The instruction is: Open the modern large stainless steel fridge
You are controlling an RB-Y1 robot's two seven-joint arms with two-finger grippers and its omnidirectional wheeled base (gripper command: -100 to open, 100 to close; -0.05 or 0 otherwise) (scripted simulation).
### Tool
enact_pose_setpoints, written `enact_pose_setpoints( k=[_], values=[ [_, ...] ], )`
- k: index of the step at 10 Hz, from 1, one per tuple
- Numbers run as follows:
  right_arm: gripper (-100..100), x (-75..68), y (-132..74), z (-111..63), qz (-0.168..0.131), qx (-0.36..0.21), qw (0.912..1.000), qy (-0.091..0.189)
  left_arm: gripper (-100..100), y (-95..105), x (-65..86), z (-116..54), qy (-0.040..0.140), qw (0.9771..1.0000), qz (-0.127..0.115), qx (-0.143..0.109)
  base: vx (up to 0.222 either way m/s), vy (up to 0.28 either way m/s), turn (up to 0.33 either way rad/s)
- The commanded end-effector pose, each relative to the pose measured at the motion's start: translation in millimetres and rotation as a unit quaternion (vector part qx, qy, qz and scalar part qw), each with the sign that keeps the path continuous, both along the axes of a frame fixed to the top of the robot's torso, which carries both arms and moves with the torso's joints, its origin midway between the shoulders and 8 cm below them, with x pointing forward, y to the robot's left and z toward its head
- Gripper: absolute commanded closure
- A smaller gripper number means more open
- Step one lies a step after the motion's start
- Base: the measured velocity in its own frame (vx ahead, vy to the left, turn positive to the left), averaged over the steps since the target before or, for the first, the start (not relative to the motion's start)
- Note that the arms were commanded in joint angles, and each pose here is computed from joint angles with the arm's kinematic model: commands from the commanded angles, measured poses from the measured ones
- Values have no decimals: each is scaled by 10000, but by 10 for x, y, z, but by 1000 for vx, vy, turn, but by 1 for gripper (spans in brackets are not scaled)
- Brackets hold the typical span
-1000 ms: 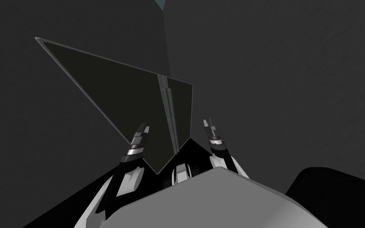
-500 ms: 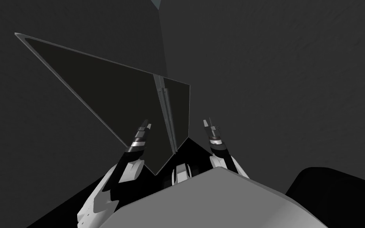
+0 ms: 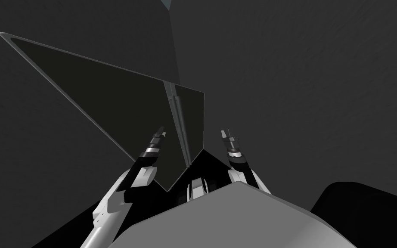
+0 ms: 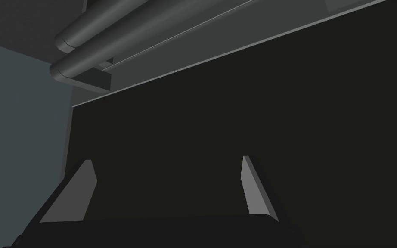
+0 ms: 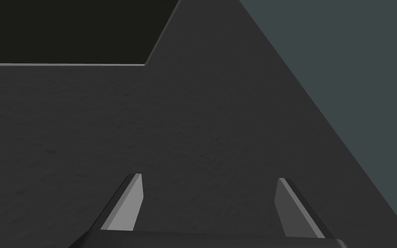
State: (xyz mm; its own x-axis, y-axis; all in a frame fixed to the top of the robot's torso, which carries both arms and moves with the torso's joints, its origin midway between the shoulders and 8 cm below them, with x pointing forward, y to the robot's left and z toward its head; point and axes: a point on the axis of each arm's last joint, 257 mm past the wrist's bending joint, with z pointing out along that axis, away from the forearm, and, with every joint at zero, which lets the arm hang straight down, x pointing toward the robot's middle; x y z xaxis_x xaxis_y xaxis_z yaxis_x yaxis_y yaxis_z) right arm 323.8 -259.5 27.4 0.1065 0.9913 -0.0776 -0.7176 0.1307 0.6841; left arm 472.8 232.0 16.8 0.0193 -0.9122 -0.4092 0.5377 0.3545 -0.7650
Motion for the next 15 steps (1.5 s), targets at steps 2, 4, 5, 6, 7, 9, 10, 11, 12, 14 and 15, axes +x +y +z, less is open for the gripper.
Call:
enact_pose_setpoints(
  k=[2,4,5,6,7,9,10,11,12,14,15],
  values=[
    [0,0,0,0,0,0,10000,0,-100,12,206,40,200,9997,24,153,-23,-24,-69],
    [0,0,0,0,0,0,10000,0,-100,20,335,86,307,9992,41,256,-22,-20,-75],
    [0,0,0,0,0,0,10000,0,-100,31,431,162,328,9988,45,350,-26,-28,-80],
    [0,0,0,0,0,0,10000,0,-100,34,464,138,418,9984,68,363,-24,-22,-49],
    [0,0,0,0,0,0,10000,0,-100,49,565,225,445,9979,82,460,-32,-27,-88],
    [0,0,0,0,0,0,10000,0,-100,87,696,260,598,9965,141,571,-25,-23,-76],
    [0,0,0,0,0,0,10000,0,-100,85,719,257,651,9961,156,581,-19,-21,-53],
    [0,0,0,0,0,0,10000,0,-100,123,819,333,709,9950,199,678,-19,-27,-115],
    [0,0,0,0,0,0,10000,0,-100,124,843,325,772,9944,217,689,-23,-24,-45],
    [0,0,0,0,0,0,10000,0,-100,173,963,397,897,9924,290,794,-25,-24,-64],
    [0,0,0,0,0,0,10000,0,-100,237,1057,464,980,9906,360,882,-27,-24,-96]
  ],
)
